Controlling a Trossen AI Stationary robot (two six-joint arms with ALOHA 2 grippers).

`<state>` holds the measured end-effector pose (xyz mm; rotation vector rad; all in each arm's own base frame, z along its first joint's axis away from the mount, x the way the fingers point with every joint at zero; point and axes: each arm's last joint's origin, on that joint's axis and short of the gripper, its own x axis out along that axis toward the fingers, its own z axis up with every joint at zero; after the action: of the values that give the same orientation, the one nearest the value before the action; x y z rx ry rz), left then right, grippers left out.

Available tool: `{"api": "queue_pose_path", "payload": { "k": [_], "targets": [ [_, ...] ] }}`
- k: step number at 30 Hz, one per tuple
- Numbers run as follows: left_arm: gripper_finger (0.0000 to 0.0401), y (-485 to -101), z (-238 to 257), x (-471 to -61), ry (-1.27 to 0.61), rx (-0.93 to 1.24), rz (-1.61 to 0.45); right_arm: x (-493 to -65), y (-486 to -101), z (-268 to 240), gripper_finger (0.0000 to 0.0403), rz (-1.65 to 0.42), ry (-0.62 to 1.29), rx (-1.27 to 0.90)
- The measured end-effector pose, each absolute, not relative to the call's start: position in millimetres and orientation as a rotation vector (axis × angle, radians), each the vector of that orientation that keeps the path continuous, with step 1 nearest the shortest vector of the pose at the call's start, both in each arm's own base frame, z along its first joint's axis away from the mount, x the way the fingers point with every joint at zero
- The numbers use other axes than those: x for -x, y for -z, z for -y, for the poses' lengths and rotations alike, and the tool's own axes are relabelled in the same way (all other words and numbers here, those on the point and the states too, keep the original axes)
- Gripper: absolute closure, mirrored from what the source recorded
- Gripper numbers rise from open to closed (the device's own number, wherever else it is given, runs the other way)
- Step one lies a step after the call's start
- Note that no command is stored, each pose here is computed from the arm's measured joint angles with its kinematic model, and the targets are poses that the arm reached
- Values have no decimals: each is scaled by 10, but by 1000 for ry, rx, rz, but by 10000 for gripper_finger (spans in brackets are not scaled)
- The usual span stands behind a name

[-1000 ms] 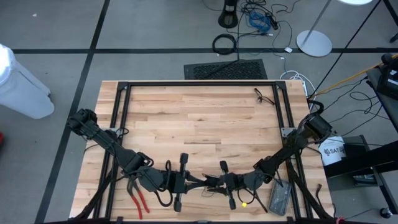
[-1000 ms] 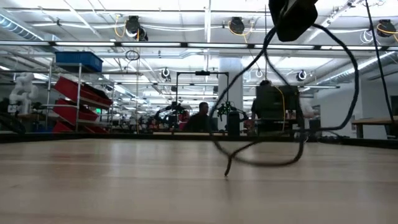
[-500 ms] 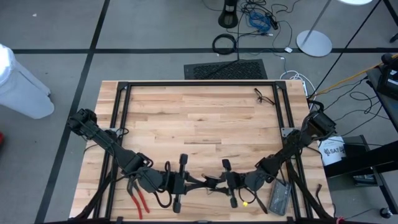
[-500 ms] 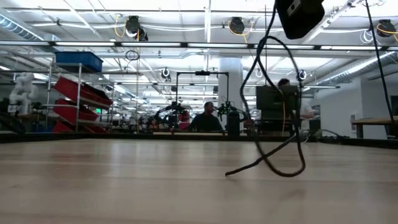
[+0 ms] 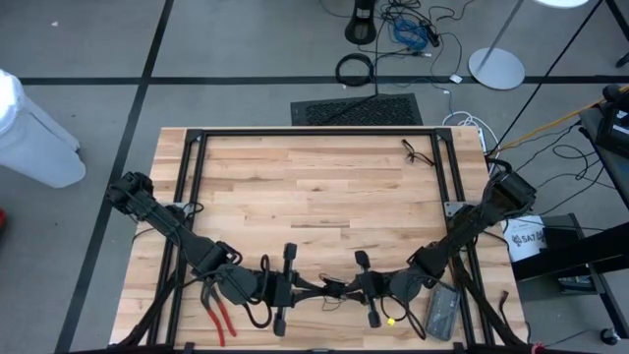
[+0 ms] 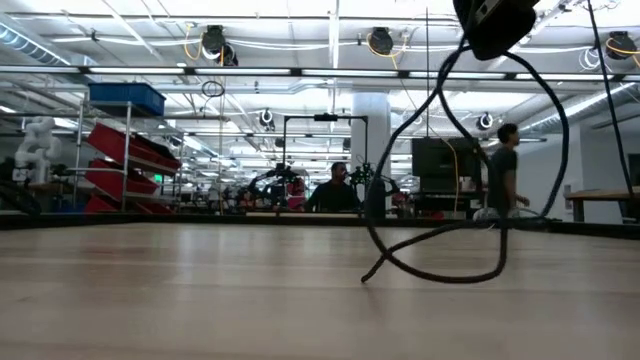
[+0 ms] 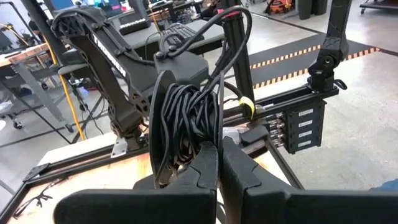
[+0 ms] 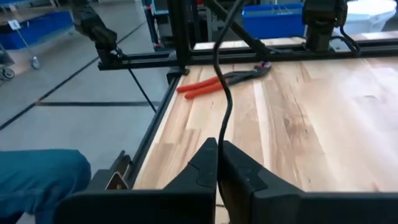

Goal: Coil cords
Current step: Coil the black wire onto the black spool

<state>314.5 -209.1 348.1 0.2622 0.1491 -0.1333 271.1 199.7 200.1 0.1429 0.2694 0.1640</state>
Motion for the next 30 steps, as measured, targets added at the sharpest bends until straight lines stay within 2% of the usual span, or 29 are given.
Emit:
{"api": "queue_pose_path", "payload": {
  "k": [5,17,30],
  "targets": [
    [399,-3472,2113,-3127,140,-268,-157,-2589,-2097,-2002,401,-314,-177,-140],
    [399,-3292,2071,-3085,140,-326,-334,-2226,-2397,-2083,402,-349,-222,-205],
    [399,-3155,1997,-3053,127,-258,-486,-2386,-3058,-2324,403,-534,-163,-65]
  ]
}}
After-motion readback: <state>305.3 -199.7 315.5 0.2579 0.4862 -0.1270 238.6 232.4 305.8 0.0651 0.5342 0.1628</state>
